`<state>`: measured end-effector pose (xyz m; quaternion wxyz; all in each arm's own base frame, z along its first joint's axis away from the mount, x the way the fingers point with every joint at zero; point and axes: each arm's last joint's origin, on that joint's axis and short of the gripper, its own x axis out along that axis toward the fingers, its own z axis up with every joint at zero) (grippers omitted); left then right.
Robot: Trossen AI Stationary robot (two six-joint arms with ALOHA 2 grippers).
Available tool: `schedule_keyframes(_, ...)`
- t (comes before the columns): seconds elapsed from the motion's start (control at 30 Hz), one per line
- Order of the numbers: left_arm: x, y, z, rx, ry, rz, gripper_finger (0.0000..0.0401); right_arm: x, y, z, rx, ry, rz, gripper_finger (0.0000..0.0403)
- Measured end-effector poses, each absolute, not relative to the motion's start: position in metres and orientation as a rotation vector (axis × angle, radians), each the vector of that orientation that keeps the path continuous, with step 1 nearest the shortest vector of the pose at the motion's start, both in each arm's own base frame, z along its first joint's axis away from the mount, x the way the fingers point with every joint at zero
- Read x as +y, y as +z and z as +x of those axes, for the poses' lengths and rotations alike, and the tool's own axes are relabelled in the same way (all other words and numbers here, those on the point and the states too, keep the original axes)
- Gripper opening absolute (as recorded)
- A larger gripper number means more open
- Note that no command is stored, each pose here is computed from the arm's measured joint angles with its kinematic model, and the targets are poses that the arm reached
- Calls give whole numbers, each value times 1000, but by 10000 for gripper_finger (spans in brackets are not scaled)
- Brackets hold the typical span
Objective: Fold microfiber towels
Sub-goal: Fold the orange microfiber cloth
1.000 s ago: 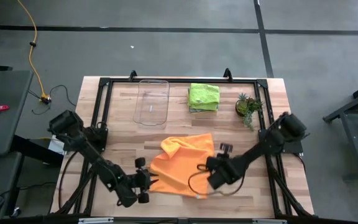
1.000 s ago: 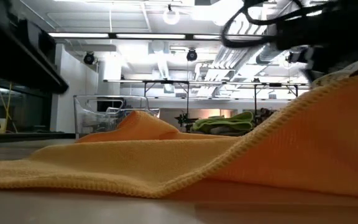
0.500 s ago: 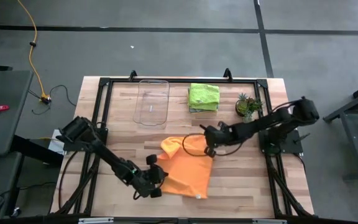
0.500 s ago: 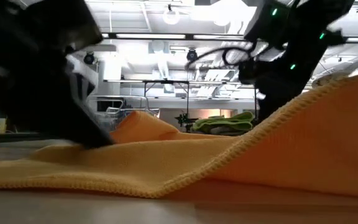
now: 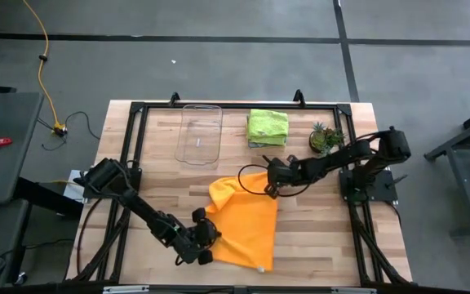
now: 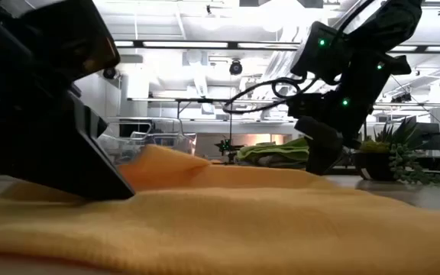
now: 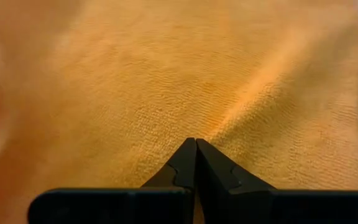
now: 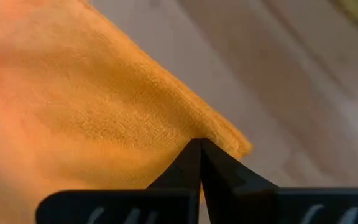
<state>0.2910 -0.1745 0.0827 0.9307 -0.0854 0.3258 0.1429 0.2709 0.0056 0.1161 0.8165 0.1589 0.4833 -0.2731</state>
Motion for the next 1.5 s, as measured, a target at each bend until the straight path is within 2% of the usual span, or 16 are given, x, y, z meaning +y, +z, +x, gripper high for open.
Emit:
schedule_keyframes(0.37, -182, 85, 288, 658, 260, -212, 0, -1, 125, 245, 1126, -786, 297, 0)
schedule_keyframes(0.73, -164, 88, 301, 634, 288, -157, 0, -3, 157, 239, 985, -789, 249, 0)
schedule_keyframes(0.83, -159, 89, 304, 633, 281, -115, 0, 5, 171, 235, 940, -704, 240, 0)
schedule_keyframes(0.97, -155, 105, 306, 629, 241, -77, 0, 32, 178, 234, 867, -434, 270, 0)
schedule_keyframes(1.17, -159, 148, 291, 594, 194, -5, 0, 82, 160, 227, 678, -128, 341, 0)
schedule_keyframes(1.3, -167, 179, 272, 472, 184, 87, 0, 113, 152, 222, 581, -16, 374, 0)
schedule_keyframes(1.4, -166, 195, 260, 326, 93, 69, 0, 134, 147, 225, 609, 8, 331, 0)
schedule_keyframes(1.5, -157, 196, 248, 202, -128, 26, 0, 157, 146, 233, 638, 61, 281, 0)
